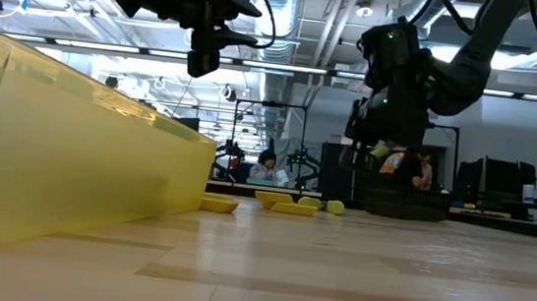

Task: Pick & Place School Supplies
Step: Put the green puncher into the right black bin

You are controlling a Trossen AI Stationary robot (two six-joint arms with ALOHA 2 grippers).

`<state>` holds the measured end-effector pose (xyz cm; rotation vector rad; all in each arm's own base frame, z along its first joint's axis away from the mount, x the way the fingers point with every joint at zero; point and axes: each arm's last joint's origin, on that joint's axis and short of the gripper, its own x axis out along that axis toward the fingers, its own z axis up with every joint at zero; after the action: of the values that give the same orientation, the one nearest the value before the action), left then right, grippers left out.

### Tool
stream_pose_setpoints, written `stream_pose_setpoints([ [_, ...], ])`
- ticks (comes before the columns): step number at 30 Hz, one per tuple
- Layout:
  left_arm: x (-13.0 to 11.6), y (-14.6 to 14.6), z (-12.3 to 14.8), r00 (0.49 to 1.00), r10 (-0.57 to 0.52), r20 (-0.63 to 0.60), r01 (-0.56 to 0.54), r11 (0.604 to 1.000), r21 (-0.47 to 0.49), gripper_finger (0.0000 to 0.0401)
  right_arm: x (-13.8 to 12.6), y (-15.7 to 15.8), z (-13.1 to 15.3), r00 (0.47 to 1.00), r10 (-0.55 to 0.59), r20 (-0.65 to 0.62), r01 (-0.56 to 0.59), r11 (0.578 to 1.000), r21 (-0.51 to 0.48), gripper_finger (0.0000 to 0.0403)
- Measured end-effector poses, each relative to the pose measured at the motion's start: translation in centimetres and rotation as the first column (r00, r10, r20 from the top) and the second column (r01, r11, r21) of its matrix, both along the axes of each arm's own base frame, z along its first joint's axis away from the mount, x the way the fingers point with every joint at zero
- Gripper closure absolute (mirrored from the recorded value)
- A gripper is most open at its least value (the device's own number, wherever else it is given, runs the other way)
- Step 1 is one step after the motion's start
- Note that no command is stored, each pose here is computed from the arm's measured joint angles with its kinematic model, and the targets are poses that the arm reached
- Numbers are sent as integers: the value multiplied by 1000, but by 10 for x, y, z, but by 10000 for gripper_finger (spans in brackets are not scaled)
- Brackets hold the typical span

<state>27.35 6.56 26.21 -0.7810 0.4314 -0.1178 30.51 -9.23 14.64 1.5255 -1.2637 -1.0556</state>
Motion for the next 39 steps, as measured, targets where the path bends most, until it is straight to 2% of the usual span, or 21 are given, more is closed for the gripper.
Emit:
stream_pose_setpoints([
  [3,0,0,0,1000,-10,1,10,1000,-5,252,-1,2,-1,999,-39,25,39,999,-4,403],
  [16,0,-2,0,999,-49,-1,49,998,-48,252,-2,1,-2,998,-55,18,55,998,-4,403],
  [23,-1,-2,0,998,-60,-1,60,997,-55,252,-4,3,-1,992,-129,7,129,991,-27,399],
  [32,-1,-2,0,997,-71,-1,71,996,-60,252,-3,5,-1,992,-123,-2,122,992,-29,328],
  [39,-1,-2,0,997,-71,-1,71,996,-60,252,-2,5,2,992,-122,33,123,992,-31,297],
])
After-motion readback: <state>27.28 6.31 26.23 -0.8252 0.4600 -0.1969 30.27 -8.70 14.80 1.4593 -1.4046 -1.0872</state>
